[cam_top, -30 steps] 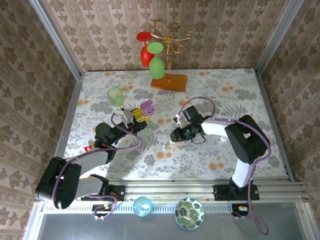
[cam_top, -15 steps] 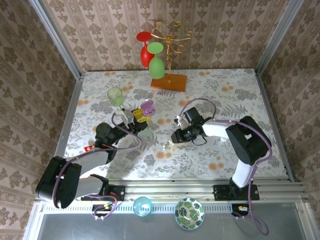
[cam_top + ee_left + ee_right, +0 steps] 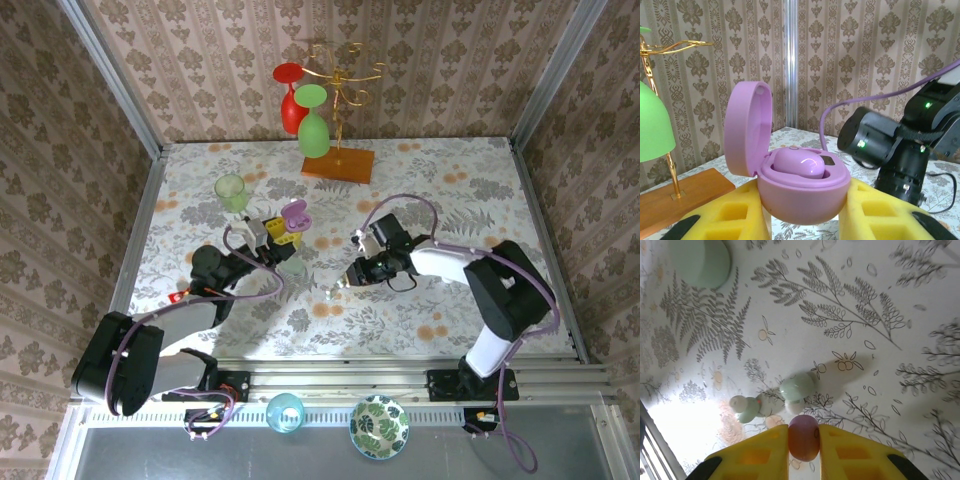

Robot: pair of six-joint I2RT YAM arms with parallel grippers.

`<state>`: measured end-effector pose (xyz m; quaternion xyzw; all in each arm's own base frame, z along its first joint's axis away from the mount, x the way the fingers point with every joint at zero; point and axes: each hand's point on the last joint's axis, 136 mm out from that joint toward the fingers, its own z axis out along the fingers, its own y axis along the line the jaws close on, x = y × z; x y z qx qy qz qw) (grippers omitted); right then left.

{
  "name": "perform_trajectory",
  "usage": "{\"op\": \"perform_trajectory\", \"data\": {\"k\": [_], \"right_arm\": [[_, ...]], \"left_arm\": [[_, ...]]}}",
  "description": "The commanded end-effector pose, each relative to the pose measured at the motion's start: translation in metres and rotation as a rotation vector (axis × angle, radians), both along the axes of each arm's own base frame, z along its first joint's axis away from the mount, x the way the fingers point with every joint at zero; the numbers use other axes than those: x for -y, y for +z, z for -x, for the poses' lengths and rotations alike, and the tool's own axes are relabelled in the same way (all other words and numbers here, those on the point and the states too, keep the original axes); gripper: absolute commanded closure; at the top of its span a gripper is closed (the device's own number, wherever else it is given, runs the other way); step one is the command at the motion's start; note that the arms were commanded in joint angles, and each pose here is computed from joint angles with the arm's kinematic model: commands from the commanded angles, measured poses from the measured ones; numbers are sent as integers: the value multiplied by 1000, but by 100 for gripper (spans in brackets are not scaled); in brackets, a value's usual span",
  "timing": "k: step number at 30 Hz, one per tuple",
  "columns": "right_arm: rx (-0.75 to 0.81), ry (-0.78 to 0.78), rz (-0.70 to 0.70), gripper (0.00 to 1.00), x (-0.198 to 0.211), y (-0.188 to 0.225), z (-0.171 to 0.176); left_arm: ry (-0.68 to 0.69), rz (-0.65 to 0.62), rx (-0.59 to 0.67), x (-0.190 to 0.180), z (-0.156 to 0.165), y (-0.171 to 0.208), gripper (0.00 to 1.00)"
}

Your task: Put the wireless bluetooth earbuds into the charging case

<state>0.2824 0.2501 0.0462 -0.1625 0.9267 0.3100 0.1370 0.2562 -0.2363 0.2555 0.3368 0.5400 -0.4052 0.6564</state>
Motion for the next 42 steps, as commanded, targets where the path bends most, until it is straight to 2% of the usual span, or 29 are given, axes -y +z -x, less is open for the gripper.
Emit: {"op": "perform_trajectory", "data": {"k": [1, 8, 14, 17, 21, 28, 34, 42], "right_arm": [[64, -30, 56, 81, 12, 23, -1], [213, -45, 132, 81, 20, 79, -8], [282, -51, 187, 81, 22, 105, -11], [388, -47, 166, 81, 15, 147, -10], [476, -18, 169, 81, 7, 181, -3], [600, 69, 61, 81, -25, 242, 2], [678, 133, 66, 81, -45, 264, -7], [673, 199, 94, 80, -68, 255, -21]], "left_arm": [[-13, 22, 39, 2, 1, 12, 82], [-20, 14, 33, 5, -1, 9, 82], [-28, 11, 31, 7, -2, 8, 82], [-32, 13, 28, 8, -2, 9, 82], [-41, 13, 24, 9, -2, 9, 82], [-54, 10, 13, 11, -2, 7, 82], [-87, 13, -4, 13, 3, 7, 83], [-108, 15, -14, 13, 9, 6, 83]]}}
